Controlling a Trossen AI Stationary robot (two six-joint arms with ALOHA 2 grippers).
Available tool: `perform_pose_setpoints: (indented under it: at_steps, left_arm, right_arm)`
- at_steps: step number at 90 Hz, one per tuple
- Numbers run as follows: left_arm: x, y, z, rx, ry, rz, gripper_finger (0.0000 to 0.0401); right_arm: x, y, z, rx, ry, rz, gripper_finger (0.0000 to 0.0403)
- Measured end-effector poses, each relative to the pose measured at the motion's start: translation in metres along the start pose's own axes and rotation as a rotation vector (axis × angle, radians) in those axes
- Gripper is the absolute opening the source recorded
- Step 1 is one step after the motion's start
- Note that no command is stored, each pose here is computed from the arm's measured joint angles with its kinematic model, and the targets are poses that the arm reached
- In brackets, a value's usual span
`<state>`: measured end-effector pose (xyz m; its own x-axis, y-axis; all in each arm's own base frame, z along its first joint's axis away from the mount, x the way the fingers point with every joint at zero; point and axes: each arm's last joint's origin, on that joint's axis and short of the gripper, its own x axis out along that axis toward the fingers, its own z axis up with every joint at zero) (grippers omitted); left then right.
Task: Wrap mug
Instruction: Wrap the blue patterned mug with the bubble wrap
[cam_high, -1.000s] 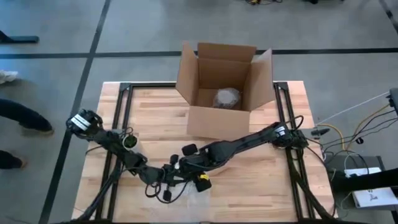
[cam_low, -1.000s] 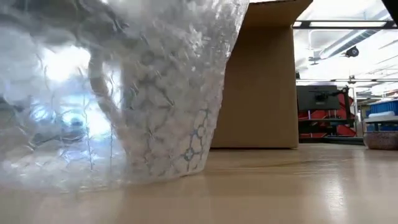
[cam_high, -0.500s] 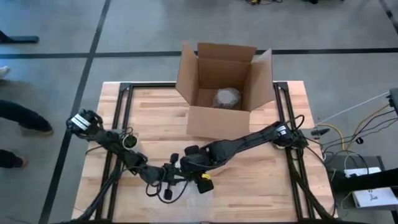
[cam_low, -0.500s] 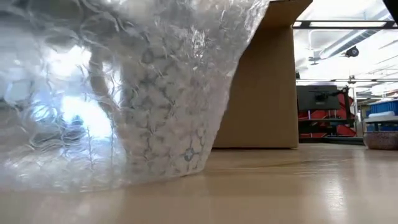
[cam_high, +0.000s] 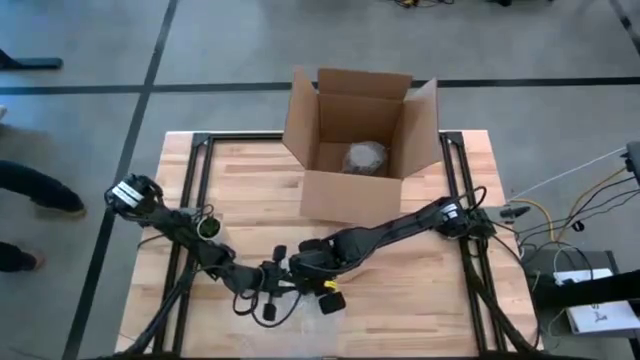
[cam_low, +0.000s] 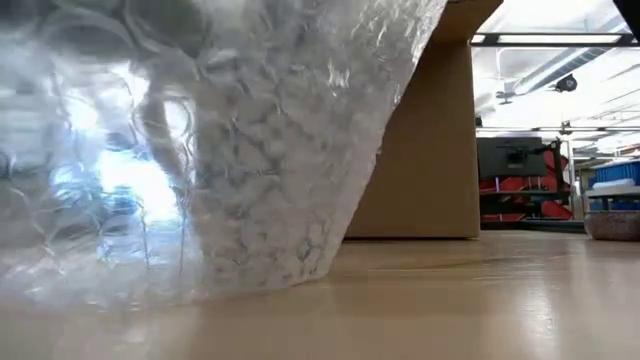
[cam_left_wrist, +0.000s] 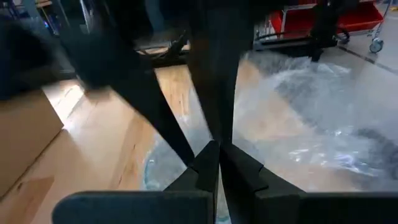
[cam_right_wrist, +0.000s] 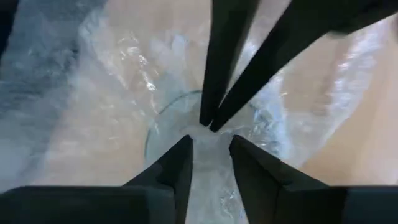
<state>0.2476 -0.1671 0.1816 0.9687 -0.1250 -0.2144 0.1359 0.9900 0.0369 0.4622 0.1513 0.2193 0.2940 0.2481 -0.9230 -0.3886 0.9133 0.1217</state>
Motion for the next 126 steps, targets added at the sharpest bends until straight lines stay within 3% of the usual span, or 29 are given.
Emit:
perform_pose_setpoints:
  at_steps: [19, 51, 79, 97, 126]
  left_arm:
    - [-0.017, 0.006, 0.014, -0.005, 0.024, -0.002, 0.0000]
    - [-0.012, 0.009, -0.001, -0.017, 0.055, 0.028, 0.0000]
    - [0.016, -0.005, -0.022, 0.014, 0.020, -0.008, 0.0000]
    - [0.029, -0.009, -0.022, 0.022, 0.020, 0.004, 0.0000]
    - [0.028, -0.009, -0.020, 0.035, 0.024, 0.007, 0.0000]
  right_arm:
    - [0.011, 0.002, -0.002, -0.080, 0.024, 0.049, 0.0007]
    - [0.026, 0.000, -0.013, -0.164, 0.075, -0.017, 0.0001]
    - [0.030, -0.004, -0.013, -0.139, 0.062, -0.069, 0.0053]
    - [0.027, -0.003, -0.012, -0.113, 0.062, -0.071, 0.0093]
    - [0.009, 0.000, -0.005, -0.088, 0.061, -0.075, 0.0093]
